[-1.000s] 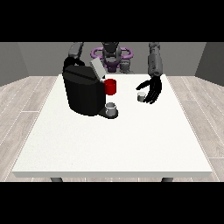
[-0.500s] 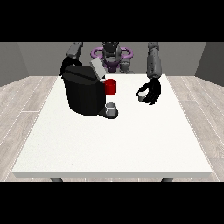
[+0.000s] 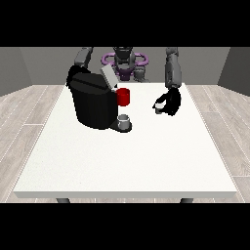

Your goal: Insert the coffee pod into the coffee machine and close the lid

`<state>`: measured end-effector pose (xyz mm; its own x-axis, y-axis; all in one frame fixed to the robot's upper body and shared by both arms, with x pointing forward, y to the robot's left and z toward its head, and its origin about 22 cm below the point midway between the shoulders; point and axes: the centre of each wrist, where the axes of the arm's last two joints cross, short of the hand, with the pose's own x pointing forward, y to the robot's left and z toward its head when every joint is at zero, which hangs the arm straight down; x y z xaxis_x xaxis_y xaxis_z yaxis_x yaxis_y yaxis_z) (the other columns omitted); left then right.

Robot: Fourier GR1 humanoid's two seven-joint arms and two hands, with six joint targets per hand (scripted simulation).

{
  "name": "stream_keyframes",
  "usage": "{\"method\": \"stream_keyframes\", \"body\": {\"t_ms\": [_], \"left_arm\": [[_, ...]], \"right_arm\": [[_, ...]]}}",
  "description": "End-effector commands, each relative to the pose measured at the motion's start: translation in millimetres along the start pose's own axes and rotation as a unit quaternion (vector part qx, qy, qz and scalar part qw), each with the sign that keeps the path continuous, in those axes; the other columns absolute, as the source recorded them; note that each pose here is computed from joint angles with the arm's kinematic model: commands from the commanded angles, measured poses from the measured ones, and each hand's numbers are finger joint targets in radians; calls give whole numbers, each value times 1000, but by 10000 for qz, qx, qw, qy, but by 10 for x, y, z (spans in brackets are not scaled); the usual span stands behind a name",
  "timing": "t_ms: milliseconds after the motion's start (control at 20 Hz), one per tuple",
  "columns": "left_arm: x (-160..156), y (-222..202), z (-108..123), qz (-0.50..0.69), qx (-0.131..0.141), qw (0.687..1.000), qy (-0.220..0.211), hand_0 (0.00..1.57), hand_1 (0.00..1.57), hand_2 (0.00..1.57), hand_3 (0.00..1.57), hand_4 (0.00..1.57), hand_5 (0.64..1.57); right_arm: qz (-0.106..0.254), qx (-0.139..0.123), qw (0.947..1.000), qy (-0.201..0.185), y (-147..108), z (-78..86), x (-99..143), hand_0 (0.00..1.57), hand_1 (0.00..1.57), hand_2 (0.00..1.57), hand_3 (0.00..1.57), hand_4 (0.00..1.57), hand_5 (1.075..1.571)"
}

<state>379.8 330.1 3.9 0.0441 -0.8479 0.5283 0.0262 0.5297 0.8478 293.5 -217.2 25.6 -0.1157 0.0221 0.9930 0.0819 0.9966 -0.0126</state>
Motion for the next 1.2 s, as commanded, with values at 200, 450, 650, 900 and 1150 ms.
{"method": "stream_keyframes", "body": {"t_ms": [200,450,650,900,1150], "left_arm": [[400,219,-227,127,-127,9961,-864,1450,1450,1452,1388,623,1571],[629,346,-325,134,-496,9930,-1059,1289,1289,1362,1337,557,1571],[900,662,-459,127,-488,9916,-1188,1256,1256,1331,1292,545,1571],[991,1044,-520,104,-168,9911,-1317,1256,1256,1331,1292,545,1571],[1181,887,-547,256,-377,9891,-1398,1253,1253,1328,1281,537,1571]], "right_arm": [[-127,-262,9992,270,-130,-73,-152,0,0,0,0,442,1571],[80,-194,9981,582,21,87,-379,0,0,0,0,490,1571],[4,-107,9985,543,-78,-34,-316,0,0,0,0,443,1571],[-98,-29,9997,234,-59,-87,-257,0,0,0,0,497,1571],[-150,49,9988,470,-13,-35,-301,0,0,0,0,495,1571]]}}
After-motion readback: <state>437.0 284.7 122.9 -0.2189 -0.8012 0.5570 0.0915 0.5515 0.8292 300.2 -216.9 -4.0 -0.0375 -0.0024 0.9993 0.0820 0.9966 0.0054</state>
